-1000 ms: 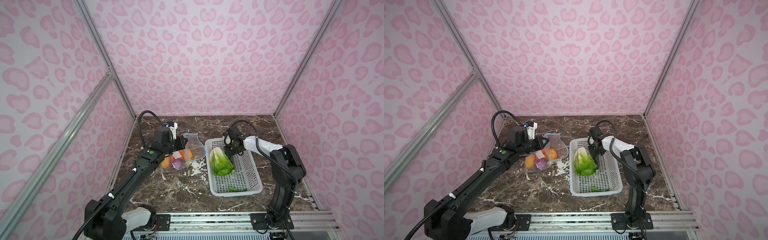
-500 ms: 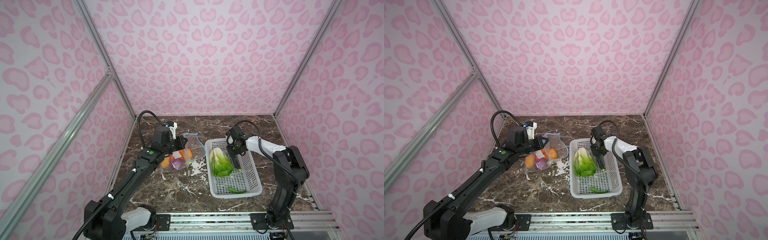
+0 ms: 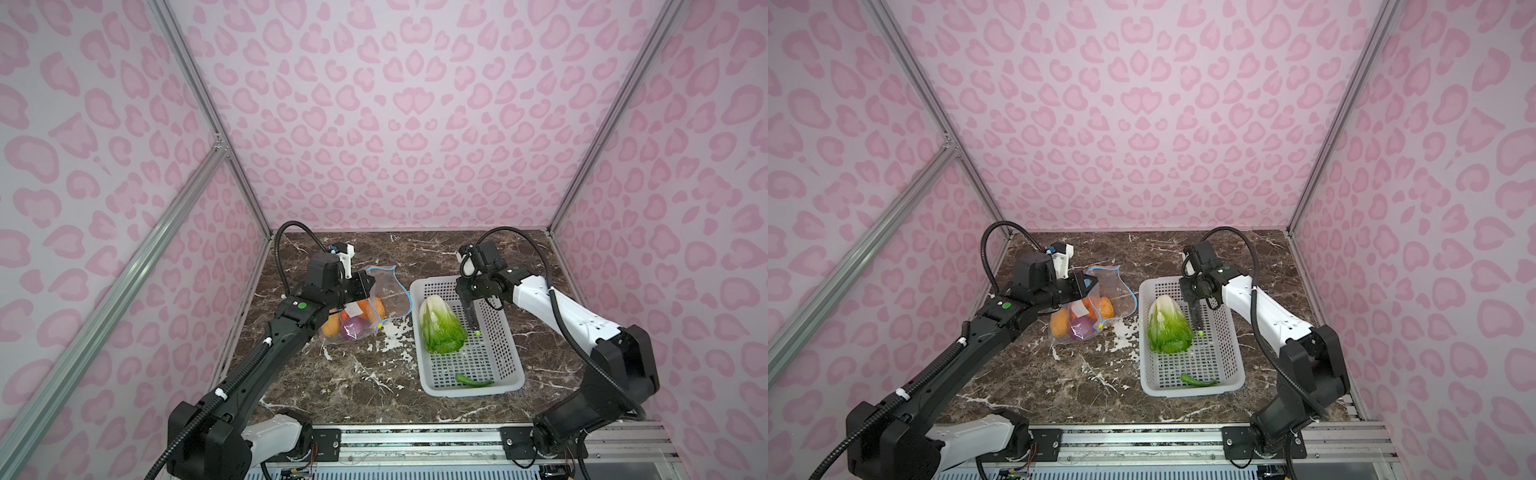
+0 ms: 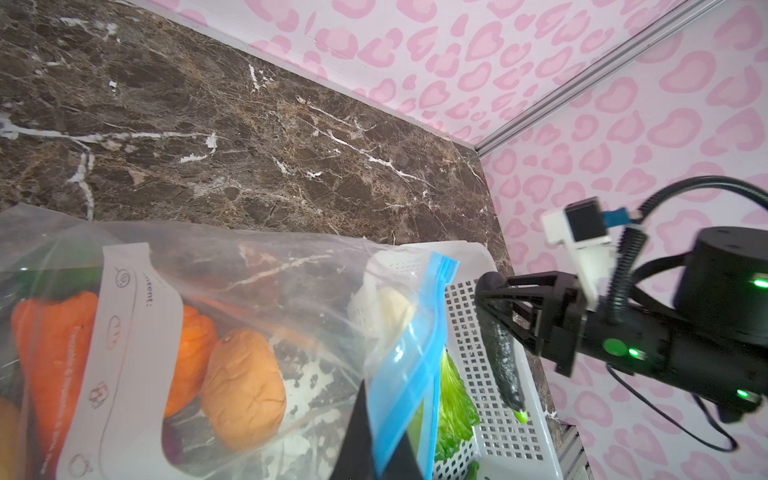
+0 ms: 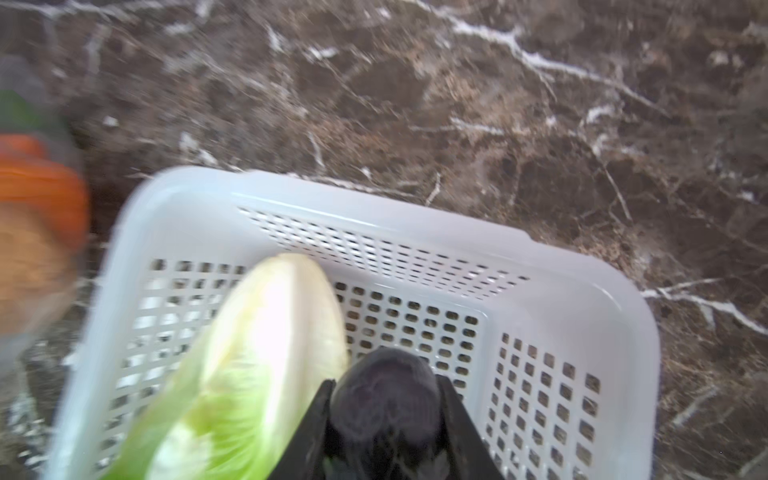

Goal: Place the food in the zip-top bag and seal the zipper
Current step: 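Lift the dark eggplant out of the basket with the right gripper, then carry the eggplant to the bag mouth held by the left gripper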

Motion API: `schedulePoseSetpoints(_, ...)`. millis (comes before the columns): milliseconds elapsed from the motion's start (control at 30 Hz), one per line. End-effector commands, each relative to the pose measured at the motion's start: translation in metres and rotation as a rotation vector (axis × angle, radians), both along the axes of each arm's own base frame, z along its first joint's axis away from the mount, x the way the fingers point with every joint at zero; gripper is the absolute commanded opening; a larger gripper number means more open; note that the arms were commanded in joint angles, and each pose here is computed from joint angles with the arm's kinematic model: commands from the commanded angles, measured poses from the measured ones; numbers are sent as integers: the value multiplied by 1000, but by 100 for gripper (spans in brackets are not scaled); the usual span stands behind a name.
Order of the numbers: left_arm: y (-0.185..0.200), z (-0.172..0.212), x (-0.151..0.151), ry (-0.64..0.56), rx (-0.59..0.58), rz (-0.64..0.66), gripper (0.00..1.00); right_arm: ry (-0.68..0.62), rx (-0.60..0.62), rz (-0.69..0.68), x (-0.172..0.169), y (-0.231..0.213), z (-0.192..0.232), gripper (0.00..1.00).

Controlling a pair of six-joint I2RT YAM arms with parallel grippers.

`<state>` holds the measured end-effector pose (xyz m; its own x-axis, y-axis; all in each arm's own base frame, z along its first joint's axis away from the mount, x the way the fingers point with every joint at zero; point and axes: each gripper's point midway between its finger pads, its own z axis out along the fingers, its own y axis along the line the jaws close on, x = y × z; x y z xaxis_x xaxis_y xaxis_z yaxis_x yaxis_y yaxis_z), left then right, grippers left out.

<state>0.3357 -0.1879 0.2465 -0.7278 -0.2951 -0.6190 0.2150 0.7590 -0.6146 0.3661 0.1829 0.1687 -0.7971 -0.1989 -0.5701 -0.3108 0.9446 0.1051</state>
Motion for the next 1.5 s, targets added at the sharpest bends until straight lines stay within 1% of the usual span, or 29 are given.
schedulePoseSetpoints(0,-2,3,2,-11,-14,0,2,-85,140,32,-3,37,40,23)
schedulePoseSetpoints(67,-2,3,2,-10,-17,-2,2,-148,210,51,-6,61,65,23)
schedulePoseSetpoints(133,-3,4,2,-9,-19,-5,2,-211,278,35,-9,83,87,23)
schedulePoseSetpoints(233,-3,5,1,-9,-16,-8,2,-268,385,48,-17,116,110,22)
schedulePoseSetpoints(333,-3,5,1,-7,-17,-10,2,-299,489,66,-26,145,119,22)
schedulePoseSetpoints(467,-4,6,0,-5,-21,-15,2,-349,546,55,-30,166,119,21)
schedulePoseSetpoints(567,-5,5,0,-2,-23,-18,2,-402,586,37,-29,172,123,20)
schedulePoseSetpoints(733,-6,5,0,2,-26,-21,2,-554,576,3,-22,171,144,19)
schedulePoseSetpoints(833,-6,5,0,6,-30,-22,2,-655,544,-57,-15,165,146,18)
schedulePoseSetpoints(967,-7,5,0,11,-36,-26,2,-728,575,-125,-8,163,140,17)
schedulePoseSetpoints(1067,-7,7,-1,7,-38,-27,2,-768,560,-135,-8,171,134,16)
schedulePoseSetpoints(1167,-7,7,-2,5,-37,-26,2,-803,548,-95,-16,185,131,17)
schedulePoseSetpoints(1333,-6,7,-1,4,-34,-21,2,-785,528,-52,-31,195,116,16)
schedulePoseSetpoints(1467,-6,6,-1,8,-33,-23,2,-792,506,-67,-33,190,113,17)
